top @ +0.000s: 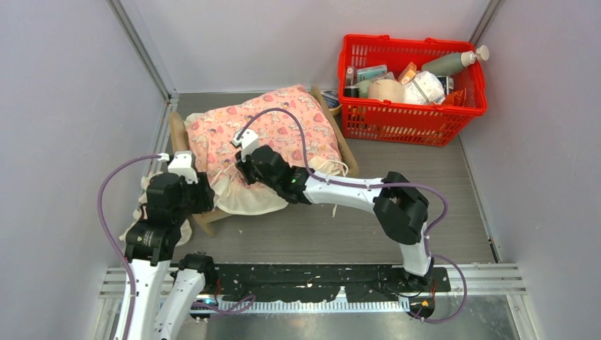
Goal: Set up the pet bed
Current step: Cross the ropes on the bed frame.
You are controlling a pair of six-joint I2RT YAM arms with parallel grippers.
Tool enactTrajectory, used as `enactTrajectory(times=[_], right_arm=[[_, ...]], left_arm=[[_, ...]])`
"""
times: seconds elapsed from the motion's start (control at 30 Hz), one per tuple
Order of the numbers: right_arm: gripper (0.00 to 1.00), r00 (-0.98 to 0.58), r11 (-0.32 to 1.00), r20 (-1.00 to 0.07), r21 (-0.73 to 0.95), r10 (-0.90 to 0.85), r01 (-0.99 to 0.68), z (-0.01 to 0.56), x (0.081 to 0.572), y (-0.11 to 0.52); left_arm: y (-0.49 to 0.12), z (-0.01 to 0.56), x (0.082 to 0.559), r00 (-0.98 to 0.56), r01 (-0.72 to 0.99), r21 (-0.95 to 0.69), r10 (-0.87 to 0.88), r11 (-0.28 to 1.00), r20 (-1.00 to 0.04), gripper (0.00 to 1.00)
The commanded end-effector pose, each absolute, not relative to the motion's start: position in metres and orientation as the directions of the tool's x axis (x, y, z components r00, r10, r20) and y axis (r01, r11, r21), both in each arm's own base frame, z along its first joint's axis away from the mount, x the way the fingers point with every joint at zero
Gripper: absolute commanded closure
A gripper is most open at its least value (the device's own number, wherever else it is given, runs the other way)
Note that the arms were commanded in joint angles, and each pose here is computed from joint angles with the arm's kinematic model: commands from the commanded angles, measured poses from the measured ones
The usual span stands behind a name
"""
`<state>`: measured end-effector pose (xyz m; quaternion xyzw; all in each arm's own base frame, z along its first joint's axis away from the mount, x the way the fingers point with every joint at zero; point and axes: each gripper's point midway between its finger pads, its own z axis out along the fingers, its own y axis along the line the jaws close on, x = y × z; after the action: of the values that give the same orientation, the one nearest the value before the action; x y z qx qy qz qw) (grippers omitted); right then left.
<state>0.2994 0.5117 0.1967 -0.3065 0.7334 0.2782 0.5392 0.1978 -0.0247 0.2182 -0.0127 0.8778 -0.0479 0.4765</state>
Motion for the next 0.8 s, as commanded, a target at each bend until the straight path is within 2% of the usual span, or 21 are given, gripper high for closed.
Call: enactTrajectory(times=[0.0,0.17,0.4,0.57,0.6,0.63,0.77], right_arm=[[0.95,-0.19,0.674,-0.981,0.114,-0.04,-0.73,0.245,0.308,0.501],[0.95,-0.193,0.68,-0.98,0.114,-0.041,-0.724,0.242,0.313,0.498],[0.95,-0.195,0.677,-0.98,0.125,-0.028,-0.725,0.245,0.314,0.497],[0.95,-0.195,0.677,-0.98,0.127,-0.025,-0.725,0.246,0.314,0.497],[0.95,-0.196,0.677,-0.98,0.128,-0.025,-0.725,0.245,0.315,0.496],[0.95,-0.196,0.677,-0.98,0.128,-0.024,-0.725,0.245,0.315,0.496],[0.95,-0.195,0.682,-0.981,0.127,-0.023,-0.721,0.244,0.319,0.494]], left_arm=[[-0.017,0.23,0.197,-0.523,-0.009,-0.078,-0.071,0.997,-0.85,0.51],[-0.022,0.232,0.196,-0.524,0.029,-0.081,-0.054,0.996,-0.85,0.53],[-0.033,0.219,0.216,-0.501,0.096,-0.078,-0.019,0.992,-0.865,0.49],[-0.032,0.211,0.228,-0.544,0.084,-0.072,-0.014,0.994,-0.839,0.54],[-0.033,0.21,0.23,-0.547,0.084,-0.071,-0.014,0.994,-0.837,0.56],[-0.034,0.21,0.231,-0.548,0.089,-0.074,-0.013,0.993,-0.836,0.62],[-0.033,0.217,0.227,-0.548,0.081,-0.08,-0.023,0.993,-0.836,1.0]])
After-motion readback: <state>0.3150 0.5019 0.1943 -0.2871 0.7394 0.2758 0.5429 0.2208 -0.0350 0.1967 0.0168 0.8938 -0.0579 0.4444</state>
